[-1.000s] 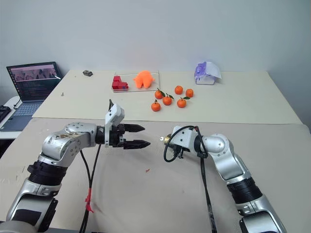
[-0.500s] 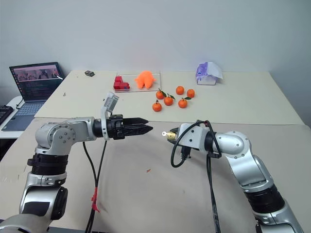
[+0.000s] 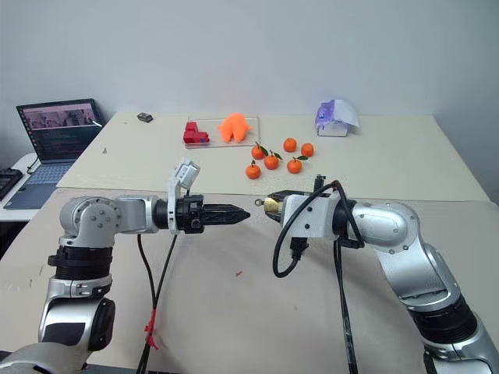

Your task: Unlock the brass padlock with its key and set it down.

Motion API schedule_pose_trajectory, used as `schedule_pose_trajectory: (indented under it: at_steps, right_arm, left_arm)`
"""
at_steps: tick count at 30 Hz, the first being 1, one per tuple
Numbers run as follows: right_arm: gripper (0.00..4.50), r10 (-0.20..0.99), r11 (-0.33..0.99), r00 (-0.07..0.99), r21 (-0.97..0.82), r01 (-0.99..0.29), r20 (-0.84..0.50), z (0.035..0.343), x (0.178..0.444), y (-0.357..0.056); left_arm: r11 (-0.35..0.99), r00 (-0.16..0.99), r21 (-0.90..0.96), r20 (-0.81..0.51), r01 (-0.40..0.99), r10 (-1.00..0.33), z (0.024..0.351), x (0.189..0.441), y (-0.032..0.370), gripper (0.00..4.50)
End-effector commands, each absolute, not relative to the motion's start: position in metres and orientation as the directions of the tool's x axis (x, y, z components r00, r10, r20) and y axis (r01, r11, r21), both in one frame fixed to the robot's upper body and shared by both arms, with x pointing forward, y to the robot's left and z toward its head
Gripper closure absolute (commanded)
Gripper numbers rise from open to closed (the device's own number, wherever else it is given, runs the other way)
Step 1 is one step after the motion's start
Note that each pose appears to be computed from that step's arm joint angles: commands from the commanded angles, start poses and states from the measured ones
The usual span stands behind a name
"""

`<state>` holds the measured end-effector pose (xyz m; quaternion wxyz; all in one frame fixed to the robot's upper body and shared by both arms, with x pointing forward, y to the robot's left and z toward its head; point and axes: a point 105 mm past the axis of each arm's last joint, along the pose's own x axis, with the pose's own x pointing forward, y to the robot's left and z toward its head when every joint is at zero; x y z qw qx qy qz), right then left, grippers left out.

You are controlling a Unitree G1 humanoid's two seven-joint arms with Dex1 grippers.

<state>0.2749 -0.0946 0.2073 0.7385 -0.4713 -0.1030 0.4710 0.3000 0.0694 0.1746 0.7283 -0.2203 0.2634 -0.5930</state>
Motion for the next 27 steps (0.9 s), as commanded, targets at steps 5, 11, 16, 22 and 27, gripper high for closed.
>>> schedule_pose_trajectory:
  at_steps: [5,11,16,22,27]
  right_arm:
    - [3.55,0.816,0.159,0.525,-0.779,-0.607,-0.242,0.226,0.263,-0.092]
    - [3.55,0.803,0.172,0.539,-0.768,-0.616,-0.252,0.225,0.263,-0.097]
    - [3.55,0.801,0.175,0.543,-0.767,-0.617,-0.253,0.225,0.263,-0.097]
    - [3.55,0.801,0.164,0.537,-0.766,-0.621,-0.264,0.225,0.262,-0.095]
    - [3.55,0.802,0.161,0.535,-0.766,-0.622,-0.266,0.226,0.261,-0.094]
  left_arm:
    - [0.161,0.144,-0.576,-0.076,0.802,-0.987,0.198,0.303,0.065,0.00]
    - [0.146,0.124,-0.567,-0.077,0.811,-0.989,0.198,0.300,0.064,1.36]
    - [0.127,0.106,-0.568,-0.070,0.813,-0.992,0.199,0.297,0.062,1.36]
    - [0.106,0.089,-0.546,-0.057,0.831,-0.994,0.205,0.296,0.059,2.48]
    - [0.105,0.088,-0.543,-0.058,0.833,-0.994,0.206,0.297,0.059,2.48]
